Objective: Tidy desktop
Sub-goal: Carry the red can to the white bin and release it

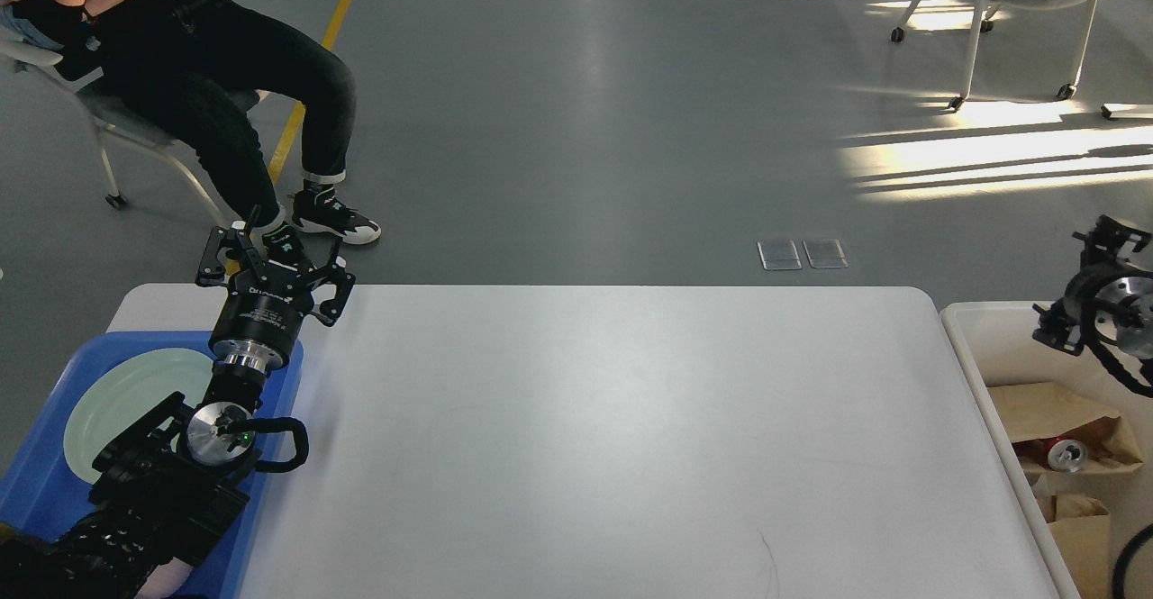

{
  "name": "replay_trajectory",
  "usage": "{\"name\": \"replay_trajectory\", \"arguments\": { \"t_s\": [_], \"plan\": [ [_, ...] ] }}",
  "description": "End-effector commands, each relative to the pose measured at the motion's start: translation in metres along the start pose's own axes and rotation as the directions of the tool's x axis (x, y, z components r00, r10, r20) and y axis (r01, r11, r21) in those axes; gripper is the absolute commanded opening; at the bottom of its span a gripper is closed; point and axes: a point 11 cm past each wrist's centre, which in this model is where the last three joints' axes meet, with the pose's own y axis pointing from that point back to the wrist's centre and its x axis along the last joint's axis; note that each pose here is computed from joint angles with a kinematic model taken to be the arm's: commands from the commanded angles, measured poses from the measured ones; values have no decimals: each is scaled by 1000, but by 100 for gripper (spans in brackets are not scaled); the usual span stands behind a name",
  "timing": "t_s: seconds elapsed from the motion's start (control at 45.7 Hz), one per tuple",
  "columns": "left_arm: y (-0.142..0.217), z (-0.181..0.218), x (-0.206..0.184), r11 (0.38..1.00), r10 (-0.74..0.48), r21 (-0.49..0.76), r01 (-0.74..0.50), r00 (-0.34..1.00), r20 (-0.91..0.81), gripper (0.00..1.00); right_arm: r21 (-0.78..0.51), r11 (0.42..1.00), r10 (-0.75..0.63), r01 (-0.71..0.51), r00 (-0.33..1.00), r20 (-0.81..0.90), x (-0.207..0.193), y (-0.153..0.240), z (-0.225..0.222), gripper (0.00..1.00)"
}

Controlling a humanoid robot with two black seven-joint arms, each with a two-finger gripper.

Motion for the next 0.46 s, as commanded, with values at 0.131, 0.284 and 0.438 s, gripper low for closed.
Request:
{"name": "replay_trajectory", "arguments": {
  "t_s": [0.131,0.284,0.438],
  "plan": [
    [0,0,0,1000,0,0,0,1000,0,96,397,890,-303,225,942,145,-64,11,-31,100],
    [0,0,0,1000,0,0,0,1000,0,96,389,864,-410,320,896,174,-109,13,-18,100],
    [0,0,0,1000,0,0,0,1000,0,96,394,856,-431,335,883,187,-125,13,-19,100]
  ]
}}
